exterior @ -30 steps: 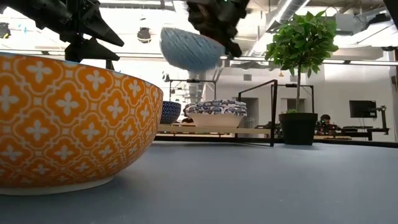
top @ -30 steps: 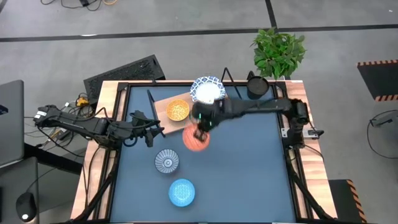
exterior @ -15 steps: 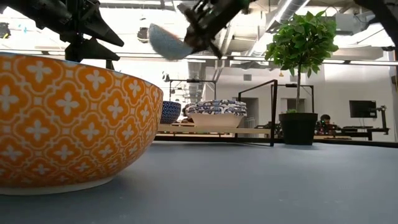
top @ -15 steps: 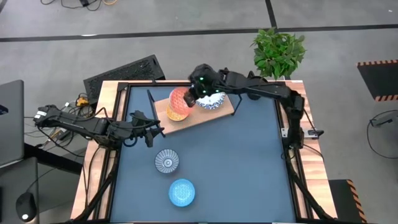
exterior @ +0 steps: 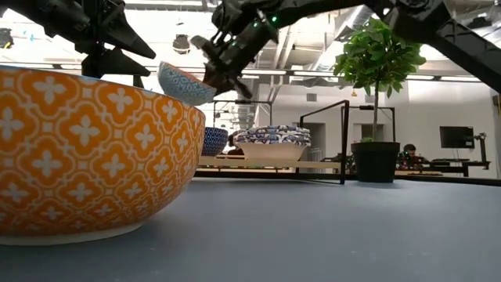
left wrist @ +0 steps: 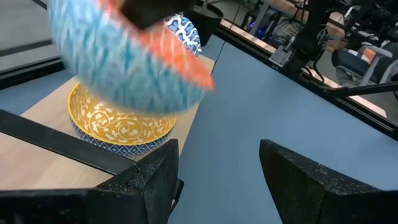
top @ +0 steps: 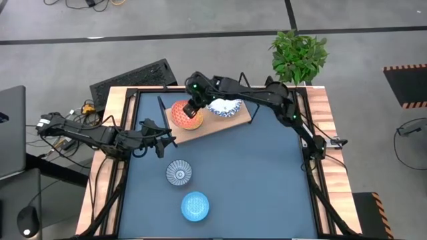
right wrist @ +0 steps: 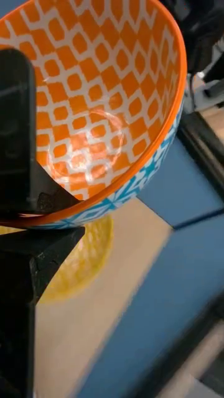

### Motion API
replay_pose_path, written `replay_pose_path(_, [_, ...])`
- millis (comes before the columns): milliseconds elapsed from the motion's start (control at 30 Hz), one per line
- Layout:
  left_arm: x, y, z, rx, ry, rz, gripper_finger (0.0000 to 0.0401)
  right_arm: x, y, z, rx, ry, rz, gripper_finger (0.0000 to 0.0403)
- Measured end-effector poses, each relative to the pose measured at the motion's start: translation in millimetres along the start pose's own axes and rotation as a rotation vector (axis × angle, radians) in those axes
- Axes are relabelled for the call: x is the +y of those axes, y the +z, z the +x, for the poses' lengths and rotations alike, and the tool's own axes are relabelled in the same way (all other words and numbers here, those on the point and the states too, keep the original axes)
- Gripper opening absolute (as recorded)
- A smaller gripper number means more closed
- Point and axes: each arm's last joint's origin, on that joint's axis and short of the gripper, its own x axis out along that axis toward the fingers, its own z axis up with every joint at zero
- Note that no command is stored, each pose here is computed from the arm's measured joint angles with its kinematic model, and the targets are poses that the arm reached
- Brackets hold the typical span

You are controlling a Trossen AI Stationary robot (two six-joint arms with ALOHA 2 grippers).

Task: Place and stack bowls onto a shelf
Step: Stack the orange patterned bowl on top of the yellow patterned bowl on the shelf

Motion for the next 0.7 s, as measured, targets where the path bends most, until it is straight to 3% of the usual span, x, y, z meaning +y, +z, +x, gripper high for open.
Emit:
replay_pose_path(267, [0.2, -0.6, -0.1, 0.006, 0.001, 0.0, 0.0213, -23.5, -4.9, 4.6, 0.088, -0.055, 0.041, 0.0043])
replay_pose_path(700, [0.3, -0.4, -0.1, 0.001, 0.006, -0.016, 0.0213, -26.4, -6.4, 4.7, 0.105, -0.074, 0.018, 0.0043])
